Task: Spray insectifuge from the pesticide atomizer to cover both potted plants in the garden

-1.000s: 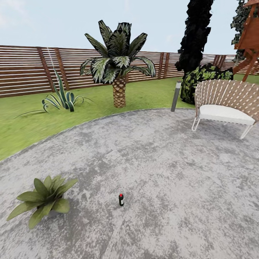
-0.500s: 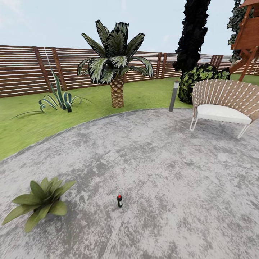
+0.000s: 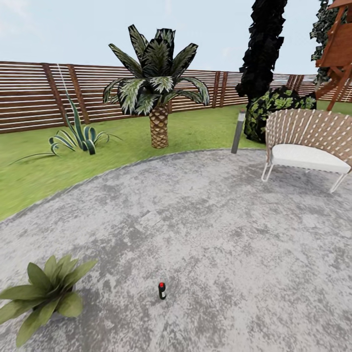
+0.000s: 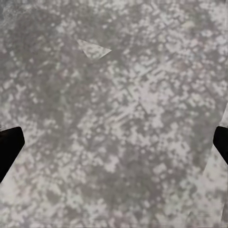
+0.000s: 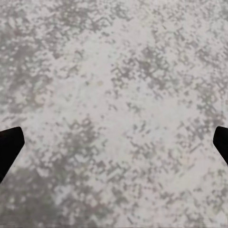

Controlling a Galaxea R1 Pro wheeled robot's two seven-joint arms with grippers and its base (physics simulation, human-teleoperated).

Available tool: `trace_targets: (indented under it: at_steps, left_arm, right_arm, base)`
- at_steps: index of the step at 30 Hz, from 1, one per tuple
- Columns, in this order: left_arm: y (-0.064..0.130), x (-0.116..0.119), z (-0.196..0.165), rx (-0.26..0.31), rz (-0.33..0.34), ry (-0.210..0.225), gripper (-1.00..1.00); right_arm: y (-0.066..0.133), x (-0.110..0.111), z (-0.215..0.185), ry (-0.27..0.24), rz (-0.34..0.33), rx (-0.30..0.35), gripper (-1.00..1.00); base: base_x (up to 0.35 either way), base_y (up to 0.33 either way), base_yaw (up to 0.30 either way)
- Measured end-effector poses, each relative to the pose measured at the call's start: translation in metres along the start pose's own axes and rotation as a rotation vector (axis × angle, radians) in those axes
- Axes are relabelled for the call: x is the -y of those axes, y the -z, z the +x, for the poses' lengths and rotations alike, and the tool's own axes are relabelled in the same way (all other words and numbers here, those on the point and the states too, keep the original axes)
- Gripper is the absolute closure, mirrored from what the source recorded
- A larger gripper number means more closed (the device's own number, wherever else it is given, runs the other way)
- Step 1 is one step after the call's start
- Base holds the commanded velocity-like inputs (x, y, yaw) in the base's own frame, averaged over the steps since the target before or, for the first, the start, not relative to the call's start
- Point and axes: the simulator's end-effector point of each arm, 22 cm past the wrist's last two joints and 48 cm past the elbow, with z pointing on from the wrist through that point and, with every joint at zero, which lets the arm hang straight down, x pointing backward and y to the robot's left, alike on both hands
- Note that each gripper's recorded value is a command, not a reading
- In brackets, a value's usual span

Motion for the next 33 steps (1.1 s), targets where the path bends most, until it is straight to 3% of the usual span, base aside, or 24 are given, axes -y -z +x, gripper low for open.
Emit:
trace_targets:
  at_steps: [10, 17, 25, 33]
  left_arm:
    - [0.0, 0.0, -0.001, 0.002, 0.0, 0.0, -1.0]
    - [-0.007, -0.001, -0.025, 0.042, 0.0, -0.003, -1.0]
    - [-0.032, 0.006, -0.144, 0.201, 0.019, -0.005, -1.0]
    - [-0.045, 0.034, -0.234, 0.246, 0.069, 0.005, -1.0]
  right_arm:
    - [0.0, -0.011, 0.001, -0.012, -0.011, -0.003, -1.0]
    - [-0.001, -0.011, -0.013, -0.013, -0.011, 0.027, -1.0]
    - [-0.005, -0.01, -0.125, -0.015, -0.006, 0.251, -1.0]
    - [-0.016, -0.007, -0.231, -0.032, 0.001, 0.399, -1.0]
  base:
    - [0.091, 0.091, 0.0]
    - [0.006, 0.009, 0.0]
    - [0.0, 0.0, 0.0]
    - [0.0, 0.0, 0.0]
